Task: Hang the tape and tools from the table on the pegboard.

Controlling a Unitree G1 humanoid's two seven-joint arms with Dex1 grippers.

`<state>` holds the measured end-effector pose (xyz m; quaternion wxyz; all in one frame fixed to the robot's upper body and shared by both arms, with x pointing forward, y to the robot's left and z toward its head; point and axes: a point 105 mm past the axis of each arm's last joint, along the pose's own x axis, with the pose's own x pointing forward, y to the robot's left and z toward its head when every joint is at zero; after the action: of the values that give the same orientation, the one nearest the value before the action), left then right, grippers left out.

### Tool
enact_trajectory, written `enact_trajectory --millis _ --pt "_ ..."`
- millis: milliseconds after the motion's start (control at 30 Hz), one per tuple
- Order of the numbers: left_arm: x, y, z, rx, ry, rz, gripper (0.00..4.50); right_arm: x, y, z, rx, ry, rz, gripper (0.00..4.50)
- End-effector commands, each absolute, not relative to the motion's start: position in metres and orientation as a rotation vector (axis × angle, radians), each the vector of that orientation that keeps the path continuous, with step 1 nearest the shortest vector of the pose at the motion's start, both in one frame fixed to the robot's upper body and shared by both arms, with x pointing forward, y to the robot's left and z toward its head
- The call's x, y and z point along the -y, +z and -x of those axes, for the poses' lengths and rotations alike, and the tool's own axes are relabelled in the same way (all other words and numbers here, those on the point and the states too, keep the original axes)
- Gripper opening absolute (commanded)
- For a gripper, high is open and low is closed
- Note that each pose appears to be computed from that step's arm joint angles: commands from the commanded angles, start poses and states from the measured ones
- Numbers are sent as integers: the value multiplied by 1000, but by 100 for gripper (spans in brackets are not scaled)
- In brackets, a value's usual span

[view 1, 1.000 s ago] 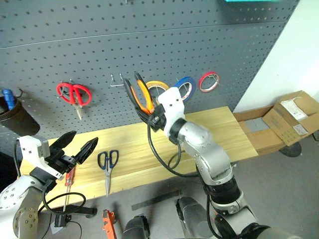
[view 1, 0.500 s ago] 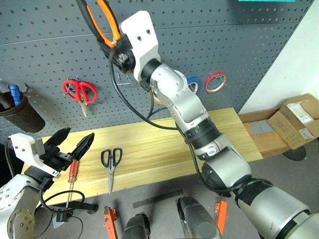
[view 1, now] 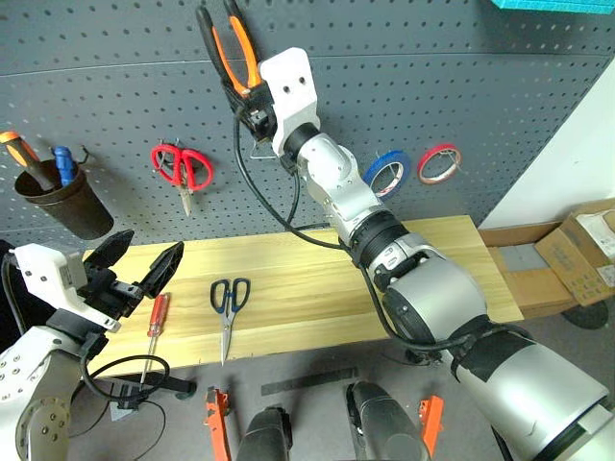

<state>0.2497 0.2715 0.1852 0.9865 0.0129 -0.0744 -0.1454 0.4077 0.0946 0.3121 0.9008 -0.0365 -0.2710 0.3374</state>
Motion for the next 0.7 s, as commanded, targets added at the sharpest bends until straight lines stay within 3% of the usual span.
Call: enact_trajectory --millis 33,333,700 --pt "-267 199 -248 207 -286 -50 450 -181 360 -322 751 945 3 240" --pt "-273 209 -250 245 -198 -84 450 -186 369 -311 798 976 8 240" --pt "-271 218 -252 273 -166 -79 450 -168 362 -331 857 855 172 240"
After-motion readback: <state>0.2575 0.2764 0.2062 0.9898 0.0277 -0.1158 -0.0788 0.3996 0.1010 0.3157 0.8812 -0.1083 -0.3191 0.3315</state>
